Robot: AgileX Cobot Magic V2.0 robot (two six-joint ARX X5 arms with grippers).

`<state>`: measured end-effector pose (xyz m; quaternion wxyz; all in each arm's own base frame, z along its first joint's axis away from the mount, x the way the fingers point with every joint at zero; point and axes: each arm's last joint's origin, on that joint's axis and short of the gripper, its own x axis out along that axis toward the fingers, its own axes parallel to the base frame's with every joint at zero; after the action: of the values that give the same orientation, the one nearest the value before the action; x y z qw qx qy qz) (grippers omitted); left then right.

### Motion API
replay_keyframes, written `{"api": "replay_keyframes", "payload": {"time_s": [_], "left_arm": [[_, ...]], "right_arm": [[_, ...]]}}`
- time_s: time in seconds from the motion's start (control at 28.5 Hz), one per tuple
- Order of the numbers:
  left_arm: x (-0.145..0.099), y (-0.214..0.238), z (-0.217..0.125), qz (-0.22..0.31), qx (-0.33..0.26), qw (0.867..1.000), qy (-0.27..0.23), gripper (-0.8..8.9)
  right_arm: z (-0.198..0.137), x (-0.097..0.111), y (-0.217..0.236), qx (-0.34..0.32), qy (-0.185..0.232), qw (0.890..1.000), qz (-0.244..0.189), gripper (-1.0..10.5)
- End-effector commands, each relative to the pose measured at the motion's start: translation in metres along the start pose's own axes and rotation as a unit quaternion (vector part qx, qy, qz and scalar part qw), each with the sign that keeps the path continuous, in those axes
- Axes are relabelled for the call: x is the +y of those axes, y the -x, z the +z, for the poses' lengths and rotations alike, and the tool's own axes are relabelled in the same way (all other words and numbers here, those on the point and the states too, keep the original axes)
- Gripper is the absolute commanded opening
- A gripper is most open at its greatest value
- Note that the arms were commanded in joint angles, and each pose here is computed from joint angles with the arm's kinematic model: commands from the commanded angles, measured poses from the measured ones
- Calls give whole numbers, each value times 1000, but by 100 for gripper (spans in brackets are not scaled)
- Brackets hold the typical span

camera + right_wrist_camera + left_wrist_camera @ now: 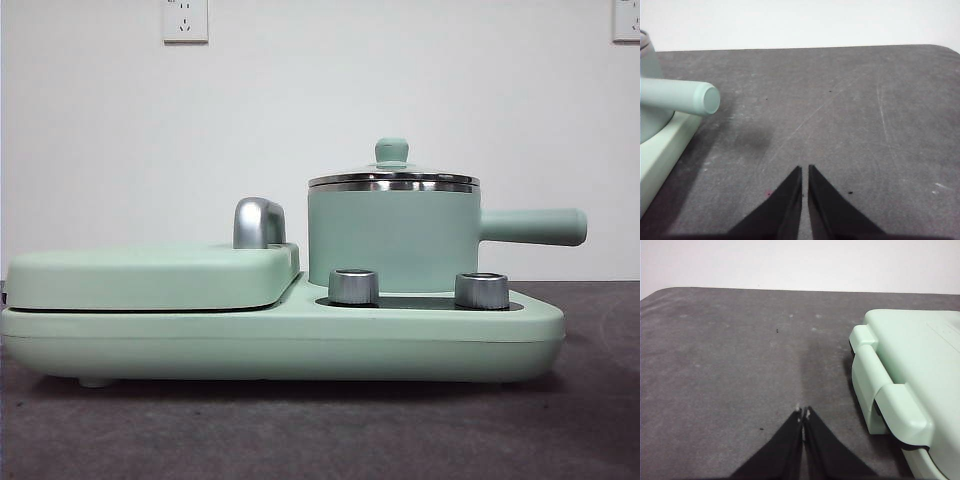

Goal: Put the buns in a small steamer

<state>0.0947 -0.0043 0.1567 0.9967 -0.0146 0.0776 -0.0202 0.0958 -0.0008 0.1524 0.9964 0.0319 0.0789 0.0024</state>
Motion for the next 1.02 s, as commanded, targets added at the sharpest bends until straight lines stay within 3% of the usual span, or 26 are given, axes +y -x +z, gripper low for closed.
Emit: {"api": "replay_keyframes", "payload": {"time_s": [0.04, 1.02], "left_arm": [[1, -2, -7, 4, 12, 1000, -7, 7], [1, -2, -7, 4, 12, 1000, -7, 7]], "right_arm": [[-2, 0, 0, 5, 10, 1000, -1, 19], [0, 3, 0, -4, 9, 1000, 13, 19]]}}
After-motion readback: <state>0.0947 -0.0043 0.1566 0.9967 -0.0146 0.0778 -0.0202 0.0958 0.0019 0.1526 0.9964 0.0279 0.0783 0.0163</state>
